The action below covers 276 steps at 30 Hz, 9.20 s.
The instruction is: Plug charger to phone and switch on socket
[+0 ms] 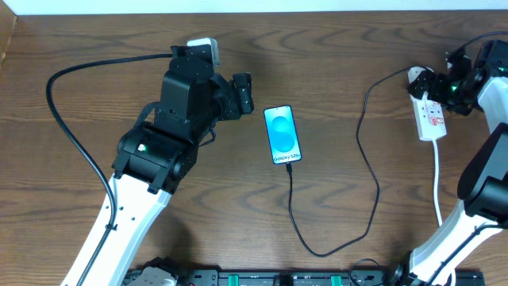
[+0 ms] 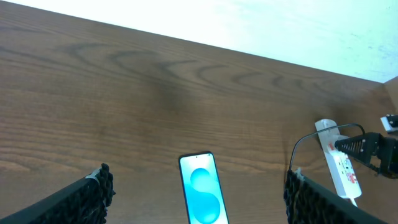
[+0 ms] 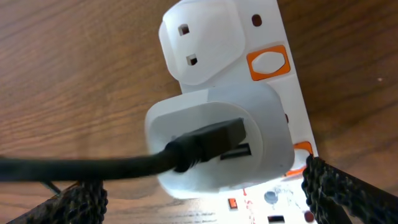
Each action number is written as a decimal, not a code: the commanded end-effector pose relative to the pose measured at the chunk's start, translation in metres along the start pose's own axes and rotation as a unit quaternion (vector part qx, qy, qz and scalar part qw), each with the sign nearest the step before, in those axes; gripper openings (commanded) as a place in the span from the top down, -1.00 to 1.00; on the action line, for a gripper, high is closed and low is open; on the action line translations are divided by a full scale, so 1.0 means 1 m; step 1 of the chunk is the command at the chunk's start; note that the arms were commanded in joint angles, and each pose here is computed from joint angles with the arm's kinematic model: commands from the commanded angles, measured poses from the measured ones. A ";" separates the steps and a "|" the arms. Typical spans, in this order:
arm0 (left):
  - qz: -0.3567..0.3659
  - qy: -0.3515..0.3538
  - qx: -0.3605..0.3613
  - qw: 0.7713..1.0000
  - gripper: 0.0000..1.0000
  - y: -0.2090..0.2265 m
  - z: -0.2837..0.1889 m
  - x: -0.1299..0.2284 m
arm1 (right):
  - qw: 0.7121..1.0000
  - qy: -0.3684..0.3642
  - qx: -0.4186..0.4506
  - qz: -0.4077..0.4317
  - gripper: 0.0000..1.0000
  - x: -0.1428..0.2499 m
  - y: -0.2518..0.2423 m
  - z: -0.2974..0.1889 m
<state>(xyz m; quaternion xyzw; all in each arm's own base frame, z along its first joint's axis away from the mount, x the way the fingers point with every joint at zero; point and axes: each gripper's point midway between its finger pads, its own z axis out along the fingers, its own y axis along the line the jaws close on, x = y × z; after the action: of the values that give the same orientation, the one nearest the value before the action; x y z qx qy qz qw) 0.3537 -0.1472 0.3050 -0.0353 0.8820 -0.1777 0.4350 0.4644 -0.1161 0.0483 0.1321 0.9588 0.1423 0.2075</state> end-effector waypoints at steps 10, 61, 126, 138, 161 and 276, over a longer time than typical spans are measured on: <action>0.005 -0.006 -0.006 1.000 -0.78 0.003 -0.002 -0.003 | 0.999 0.011 -0.040 -0.001 -0.99 0.006 0.009 0.016; 0.005 -0.006 -0.006 1.000 -0.78 0.003 -0.002 -0.003 | 0.999 0.022 -0.017 0.041 -0.98 0.022 0.021 0.012; 0.008 0.021 -0.019 1.000 -0.78 0.010 -0.007 0.013 | 0.975 -0.198 0.096 0.042 -0.98 -0.003 0.053 -0.231; 0.010 0.047 -0.032 0.998 -0.78 0.045 -0.003 0.081 | 0.975 -0.198 0.096 0.042 -0.98 -0.003 0.054 -0.231; -0.019 -0.222 0.045 0.974 -0.78 0.082 -0.045 0.109 | 0.975 -0.198 0.096 0.042 -0.98 -0.003 0.054 -0.231; 0.105 -0.258 -0.151 0.949 -0.78 0.196 -0.038 0.160 | 0.975 -0.198 0.096 0.042 -0.99 -0.003 0.053 -0.231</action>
<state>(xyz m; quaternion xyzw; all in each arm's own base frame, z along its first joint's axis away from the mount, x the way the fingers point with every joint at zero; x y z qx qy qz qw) 0.2447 0.0088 0.1546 -0.0513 0.7380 0.0098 0.6728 0.3771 -0.1183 0.2663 0.2127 0.9033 0.0265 0.3715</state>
